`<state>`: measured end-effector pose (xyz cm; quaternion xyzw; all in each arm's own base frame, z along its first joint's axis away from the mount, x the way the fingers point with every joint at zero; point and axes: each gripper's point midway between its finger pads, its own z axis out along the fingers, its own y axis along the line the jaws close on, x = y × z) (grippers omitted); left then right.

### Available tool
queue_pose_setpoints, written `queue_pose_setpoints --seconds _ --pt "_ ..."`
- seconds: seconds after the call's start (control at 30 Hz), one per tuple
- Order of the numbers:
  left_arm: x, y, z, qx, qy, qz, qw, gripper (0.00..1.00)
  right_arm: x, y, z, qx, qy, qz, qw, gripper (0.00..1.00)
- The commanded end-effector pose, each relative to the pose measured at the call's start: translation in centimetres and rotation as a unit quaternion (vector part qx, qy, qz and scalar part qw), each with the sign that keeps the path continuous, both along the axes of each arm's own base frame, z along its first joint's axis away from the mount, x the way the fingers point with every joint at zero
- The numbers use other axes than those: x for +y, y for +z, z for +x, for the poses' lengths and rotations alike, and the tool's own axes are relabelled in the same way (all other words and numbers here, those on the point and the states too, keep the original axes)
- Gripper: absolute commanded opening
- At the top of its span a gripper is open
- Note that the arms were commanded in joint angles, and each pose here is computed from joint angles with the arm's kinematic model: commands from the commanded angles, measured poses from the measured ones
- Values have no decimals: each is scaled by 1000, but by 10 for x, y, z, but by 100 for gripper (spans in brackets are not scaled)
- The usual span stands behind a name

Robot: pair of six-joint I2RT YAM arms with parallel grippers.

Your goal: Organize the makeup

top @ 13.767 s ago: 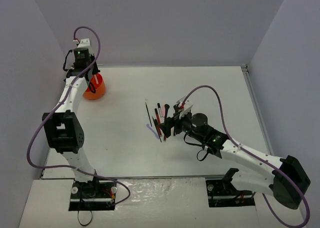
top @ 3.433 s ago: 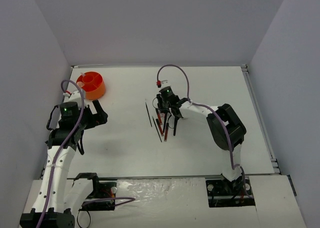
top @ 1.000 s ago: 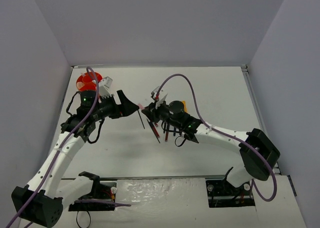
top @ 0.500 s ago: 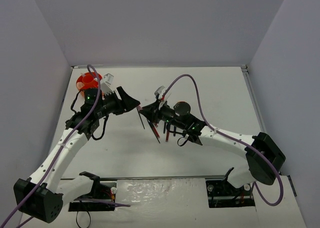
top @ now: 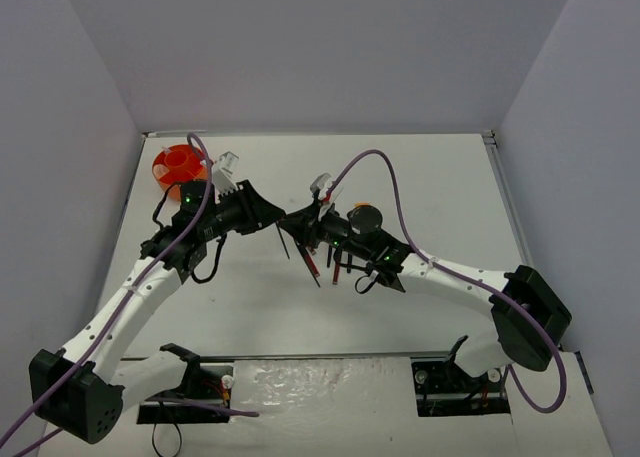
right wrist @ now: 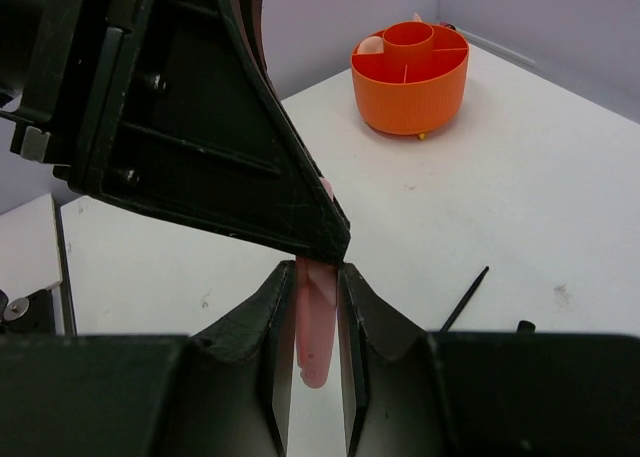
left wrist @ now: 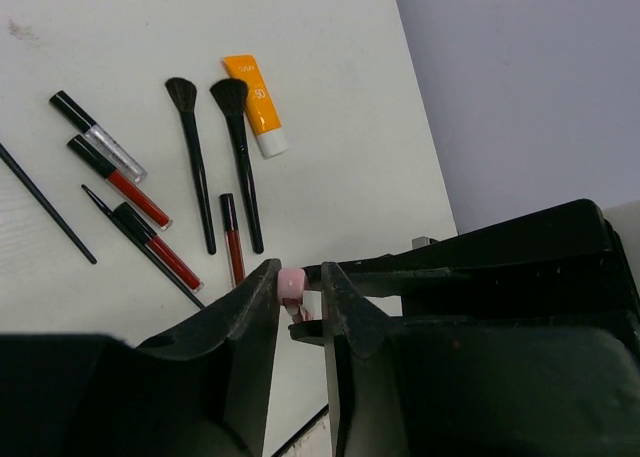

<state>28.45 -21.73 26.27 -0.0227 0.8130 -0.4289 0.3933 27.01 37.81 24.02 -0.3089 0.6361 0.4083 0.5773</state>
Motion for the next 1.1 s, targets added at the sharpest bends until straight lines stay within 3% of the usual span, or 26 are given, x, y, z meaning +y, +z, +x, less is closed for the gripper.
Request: queue_pose_setpoints --seconds 0.0,0.07,0.13,0.27,0.4,0.53,0.7,0.83,0.9,1.07 --pt "-7 25 7 -46 -2 -18 999 7 0 52 -5 -52 8 65 996 2" --pt "-8 26 8 -48 -1 -17 999 0 -1 51 -5 -51 7 63 997 8" --pt "-8 27 9 -50 -3 -15 999 0 -2 50 -3 -50 4 61 997 15" --pt "-4 26 13 -53 10 0 999 0 -8 47 5 -47 -21 52 997 55" --pt "5 19 19 -53 26 38 998 0 -19 42 14 -40 -44 41 997 84" --pt "28 16 40 -60 73 110 989 0 -40 28 29 -22 -78 13 997 98" --pt "73 31 83 -77 150 191 967 0 -73 6 41 4 -136 -22 990 100" --pt "127 50 128 -90 228 246 938 0 -91 -13 43 27 -174 -41 983 100" --pt "164 61 160 -91 278 261 920 0 -100 -21 44 36 -194 -50 979 100" --pt "213 74 221 -106 313 279 902 0 -101 -29 44 48 -190 -43 980 100"
